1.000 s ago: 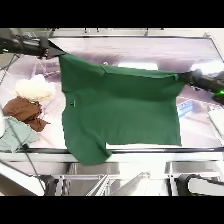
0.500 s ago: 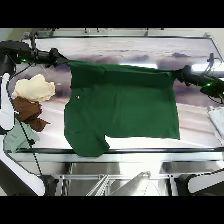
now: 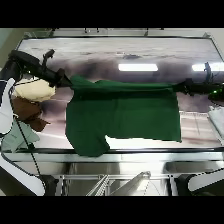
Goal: Fold the shirts.
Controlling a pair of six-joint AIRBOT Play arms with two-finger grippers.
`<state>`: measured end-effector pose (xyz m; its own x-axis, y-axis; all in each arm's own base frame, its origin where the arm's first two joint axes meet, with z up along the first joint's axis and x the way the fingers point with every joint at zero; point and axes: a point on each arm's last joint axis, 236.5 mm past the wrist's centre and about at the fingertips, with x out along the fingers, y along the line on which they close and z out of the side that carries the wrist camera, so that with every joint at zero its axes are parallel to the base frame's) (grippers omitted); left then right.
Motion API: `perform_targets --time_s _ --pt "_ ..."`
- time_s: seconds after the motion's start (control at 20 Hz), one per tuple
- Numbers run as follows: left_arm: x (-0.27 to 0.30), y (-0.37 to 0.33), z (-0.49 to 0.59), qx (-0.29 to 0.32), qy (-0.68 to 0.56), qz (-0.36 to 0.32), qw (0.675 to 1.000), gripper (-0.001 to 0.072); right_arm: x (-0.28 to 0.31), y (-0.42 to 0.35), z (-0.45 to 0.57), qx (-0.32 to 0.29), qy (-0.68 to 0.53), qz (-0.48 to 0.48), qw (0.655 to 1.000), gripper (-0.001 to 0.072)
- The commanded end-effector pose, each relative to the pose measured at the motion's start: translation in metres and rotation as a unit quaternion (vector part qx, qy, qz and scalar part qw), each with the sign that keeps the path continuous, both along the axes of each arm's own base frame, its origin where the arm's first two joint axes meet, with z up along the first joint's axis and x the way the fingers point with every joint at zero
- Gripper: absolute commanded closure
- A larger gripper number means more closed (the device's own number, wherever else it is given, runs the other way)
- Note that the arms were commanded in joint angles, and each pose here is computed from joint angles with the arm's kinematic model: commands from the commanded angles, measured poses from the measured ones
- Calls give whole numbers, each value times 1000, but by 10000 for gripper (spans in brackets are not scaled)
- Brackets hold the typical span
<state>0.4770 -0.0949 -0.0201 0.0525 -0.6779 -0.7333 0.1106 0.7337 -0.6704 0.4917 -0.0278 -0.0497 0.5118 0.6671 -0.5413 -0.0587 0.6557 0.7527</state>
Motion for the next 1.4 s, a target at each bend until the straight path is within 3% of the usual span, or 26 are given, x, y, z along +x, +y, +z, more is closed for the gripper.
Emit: perform_targets --time_s 0.0,0.4,0.45,0.5,0.6,0.8,0.9,1.05,1.35 --pt "-26 -2 -34 4 51 15 999 691 -24 -2 -16 -13 37 34 999 694" --pt "-67 -26 -70 2 123 3 992 692 -49 3 -26 -10 84 63 994 688" --pt "-67 -27 -69 2 125 5 992 690 -49 4 -25 -8 85 65 994 577" --pt "-66 -27 -67 1 129 10 992 587 -50 5 -24 -6 86 66 994 408" --pt "-64 -21 -52 -5 128 1 992 24 -57 5 -16 2 97 68 993 387" --pt "-75 3 2 -20 163 -27 986 6 -85 -29 16 -31 131 41 990 382" --pt "-84 12 15 -22 165 -21 986 6 -121 -48 20 -66 192 31 979 176" --pt "-109 22 13 -24 137 -4 990 6 -185 -52 1 -85 269 6 959 175" --pt "-183 45 -3 -44 149 66 986 6 -259 1 -60 -28 341 -8 940 187"
